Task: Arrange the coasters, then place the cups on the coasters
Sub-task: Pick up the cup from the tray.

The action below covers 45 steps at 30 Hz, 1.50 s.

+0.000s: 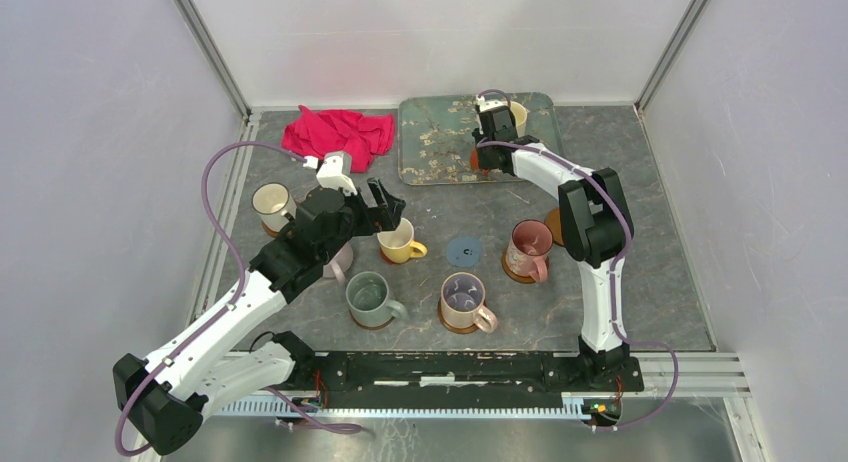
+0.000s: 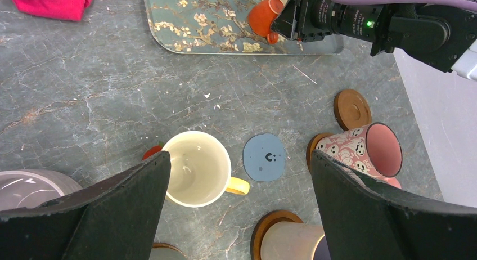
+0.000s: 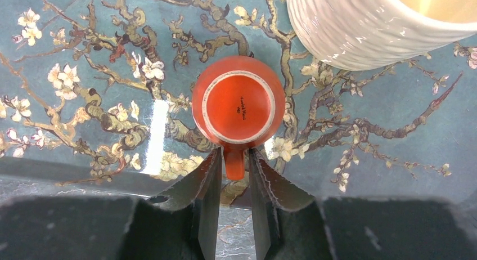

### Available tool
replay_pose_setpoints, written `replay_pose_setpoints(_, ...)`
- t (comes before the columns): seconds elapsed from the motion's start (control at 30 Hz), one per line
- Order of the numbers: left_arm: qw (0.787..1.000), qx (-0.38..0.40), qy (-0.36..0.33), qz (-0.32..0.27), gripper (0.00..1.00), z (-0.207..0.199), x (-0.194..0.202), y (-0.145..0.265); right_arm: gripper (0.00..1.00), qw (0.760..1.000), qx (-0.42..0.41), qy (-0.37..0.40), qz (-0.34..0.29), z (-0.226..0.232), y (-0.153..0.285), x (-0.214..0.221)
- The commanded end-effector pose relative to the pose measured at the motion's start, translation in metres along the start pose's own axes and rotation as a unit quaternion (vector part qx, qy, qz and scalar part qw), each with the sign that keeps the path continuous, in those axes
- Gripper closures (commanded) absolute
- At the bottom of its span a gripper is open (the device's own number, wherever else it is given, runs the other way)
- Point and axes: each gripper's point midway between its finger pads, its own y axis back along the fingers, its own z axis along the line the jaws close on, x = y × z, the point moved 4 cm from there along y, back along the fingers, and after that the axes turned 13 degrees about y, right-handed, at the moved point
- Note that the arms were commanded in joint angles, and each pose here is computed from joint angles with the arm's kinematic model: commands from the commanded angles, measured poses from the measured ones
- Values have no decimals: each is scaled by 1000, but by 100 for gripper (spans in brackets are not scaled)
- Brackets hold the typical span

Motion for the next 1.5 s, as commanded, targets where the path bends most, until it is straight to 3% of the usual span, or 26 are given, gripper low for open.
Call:
replay_pose_setpoints(0.0, 1000, 4, 26, -12, 0, -3, -5, 2, 71, 999, 4, -7, -33, -2, 8, -23)
replay_pose_setpoints(1.0, 1000, 3, 27, -12, 0, -1, -4, 3, 67, 1000, 0, -7, -19, 0, 0, -14)
replay_pose_setpoints(1.47, 1000, 2, 27, -12, 0, -1, -3, 3, 70, 1000, 0, -6, -13, 2, -2, -11)
